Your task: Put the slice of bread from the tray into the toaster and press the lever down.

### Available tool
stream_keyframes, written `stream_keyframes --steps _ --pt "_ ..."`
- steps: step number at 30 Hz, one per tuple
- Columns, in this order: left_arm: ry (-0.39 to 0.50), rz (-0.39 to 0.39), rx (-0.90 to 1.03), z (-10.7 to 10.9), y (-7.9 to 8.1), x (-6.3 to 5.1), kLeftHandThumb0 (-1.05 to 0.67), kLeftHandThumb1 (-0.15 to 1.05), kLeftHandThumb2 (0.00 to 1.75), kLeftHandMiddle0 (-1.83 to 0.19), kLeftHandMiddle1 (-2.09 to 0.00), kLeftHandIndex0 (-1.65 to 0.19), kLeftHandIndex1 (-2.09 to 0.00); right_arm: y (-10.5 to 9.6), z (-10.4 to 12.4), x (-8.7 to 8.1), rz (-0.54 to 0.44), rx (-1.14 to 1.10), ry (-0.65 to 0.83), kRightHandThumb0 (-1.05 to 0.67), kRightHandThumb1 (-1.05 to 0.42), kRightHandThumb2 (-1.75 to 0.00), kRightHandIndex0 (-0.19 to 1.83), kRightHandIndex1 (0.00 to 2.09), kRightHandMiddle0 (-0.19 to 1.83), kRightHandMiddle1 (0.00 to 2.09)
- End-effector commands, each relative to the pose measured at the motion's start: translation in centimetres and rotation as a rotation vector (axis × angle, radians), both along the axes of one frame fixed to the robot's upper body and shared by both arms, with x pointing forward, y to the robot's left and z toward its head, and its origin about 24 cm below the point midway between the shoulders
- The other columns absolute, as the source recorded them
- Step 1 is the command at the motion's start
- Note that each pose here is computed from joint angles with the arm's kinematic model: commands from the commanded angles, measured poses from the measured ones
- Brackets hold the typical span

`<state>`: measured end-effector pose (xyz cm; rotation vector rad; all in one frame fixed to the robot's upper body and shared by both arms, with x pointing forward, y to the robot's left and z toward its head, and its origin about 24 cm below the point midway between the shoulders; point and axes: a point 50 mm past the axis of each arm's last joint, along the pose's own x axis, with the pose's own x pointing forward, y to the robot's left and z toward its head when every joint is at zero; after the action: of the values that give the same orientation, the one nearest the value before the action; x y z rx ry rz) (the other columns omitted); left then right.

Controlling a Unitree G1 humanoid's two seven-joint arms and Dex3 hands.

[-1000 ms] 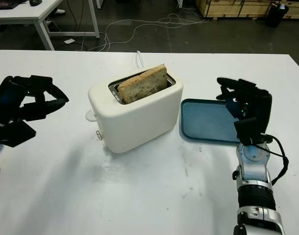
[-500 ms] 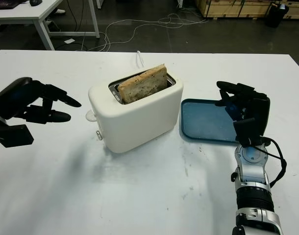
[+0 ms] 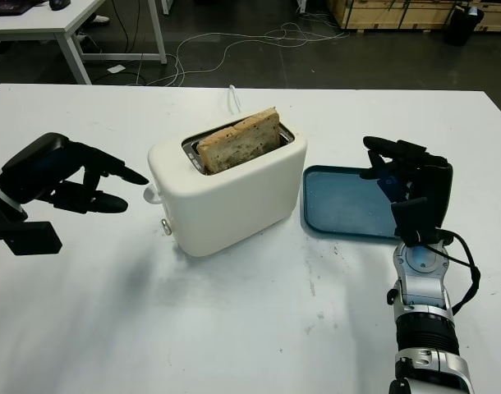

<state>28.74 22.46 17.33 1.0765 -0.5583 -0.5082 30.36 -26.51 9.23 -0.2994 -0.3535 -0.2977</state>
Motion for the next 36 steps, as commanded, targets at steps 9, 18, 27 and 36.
stream_keyframes --steps 9,18,27,36 --pt "-0.003 -0.032 -0.032 0.0 -0.6 0.1 -0.85 0.92 0.22 -1.00 -1.59 -1.20 -0.05 0.1 0.4 0.2 -0.005 0.009 -0.013 -0.68 -0.92 -0.18 1.19 0.79 1.39 0.01" --pt "0.002 -0.054 0.054 -0.2 -1.1 0.5 -0.81 0.92 0.28 -1.07 -1.41 -1.31 -0.04 0.0 0.5 0.2 -0.006 0.009 -0.018 -0.71 -0.92 -0.18 1.20 0.79 1.41 0.01" --pt "-0.005 -0.070 0.094 -0.4 -1.5 0.9 -0.82 0.92 0.27 -1.07 -1.51 -1.31 -0.02 -0.1 0.6 0.1 -0.002 0.015 -0.025 -0.72 -0.92 -0.17 1.20 0.80 1.41 0.01" --pt "-0.005 -0.068 0.123 -0.3 -1.5 1.2 -0.81 0.92 0.26 -1.06 -1.51 -1.28 0.00 0.0 0.6 0.0 0.002 0.017 -0.030 -0.73 -0.92 -0.16 1.21 0.80 1.42 0.01"
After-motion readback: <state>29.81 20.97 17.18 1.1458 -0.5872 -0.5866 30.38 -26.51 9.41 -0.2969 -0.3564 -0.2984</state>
